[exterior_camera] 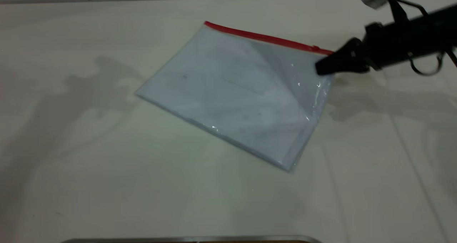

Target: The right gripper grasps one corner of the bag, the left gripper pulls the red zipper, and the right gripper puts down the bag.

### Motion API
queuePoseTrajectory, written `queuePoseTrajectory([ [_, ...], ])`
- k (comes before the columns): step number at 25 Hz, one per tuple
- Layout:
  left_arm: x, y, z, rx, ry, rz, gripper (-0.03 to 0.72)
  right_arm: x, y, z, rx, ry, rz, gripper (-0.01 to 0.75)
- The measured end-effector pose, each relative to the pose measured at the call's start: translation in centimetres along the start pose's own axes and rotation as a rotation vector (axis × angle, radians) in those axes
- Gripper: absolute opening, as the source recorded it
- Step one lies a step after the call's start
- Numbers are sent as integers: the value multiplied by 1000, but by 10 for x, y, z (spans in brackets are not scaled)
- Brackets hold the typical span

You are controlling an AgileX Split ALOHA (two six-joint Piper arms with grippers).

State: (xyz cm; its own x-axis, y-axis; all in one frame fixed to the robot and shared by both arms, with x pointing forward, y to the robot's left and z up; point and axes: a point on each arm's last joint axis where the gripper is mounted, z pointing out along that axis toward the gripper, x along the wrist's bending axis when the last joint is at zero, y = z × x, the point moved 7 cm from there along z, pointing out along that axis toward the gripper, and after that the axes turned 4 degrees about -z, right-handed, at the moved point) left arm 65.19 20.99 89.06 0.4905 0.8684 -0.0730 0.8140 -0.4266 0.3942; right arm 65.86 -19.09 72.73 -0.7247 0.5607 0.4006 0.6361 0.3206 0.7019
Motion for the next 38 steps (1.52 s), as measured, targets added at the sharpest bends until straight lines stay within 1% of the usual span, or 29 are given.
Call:
queuePoseTrajectory([
  [3,-8,10,15,-3,-24,86,480,8,23,13,32,39,-152,34],
  [9,-43,35,44,-30,-94,312,481,46,59,51,113,119,-404,34],
  [12,-64,39,56,-28,-120,446,480,62,65,68,143,130,-486,34],
  [14,-78,38,63,-20,-138,540,480,70,66,78,160,119,-530,34],
  [18,-100,35,72,-11,-165,667,480,80,66,90,176,112,-625,34],
  [20,-107,33,76,-6,-175,710,480,84,66,93,178,117,-663,34],
  [22,-114,31,80,-2,-189,748,480,86,67,96,178,117,-688,34],
  [25,-122,27,90,-9,-230,762,480,87,68,97,173,117,-702,34],
  [31,-134,25,106,-60,-306,777,480,88,68,97,171,117,-708,34],
  [34,-136,26,110,-82,-320,784,480,88,68,97,171,117,-708,34],
  [38,-134,27,121,-98,-301,777,480,88,68,97,171,117,-708,34],
])
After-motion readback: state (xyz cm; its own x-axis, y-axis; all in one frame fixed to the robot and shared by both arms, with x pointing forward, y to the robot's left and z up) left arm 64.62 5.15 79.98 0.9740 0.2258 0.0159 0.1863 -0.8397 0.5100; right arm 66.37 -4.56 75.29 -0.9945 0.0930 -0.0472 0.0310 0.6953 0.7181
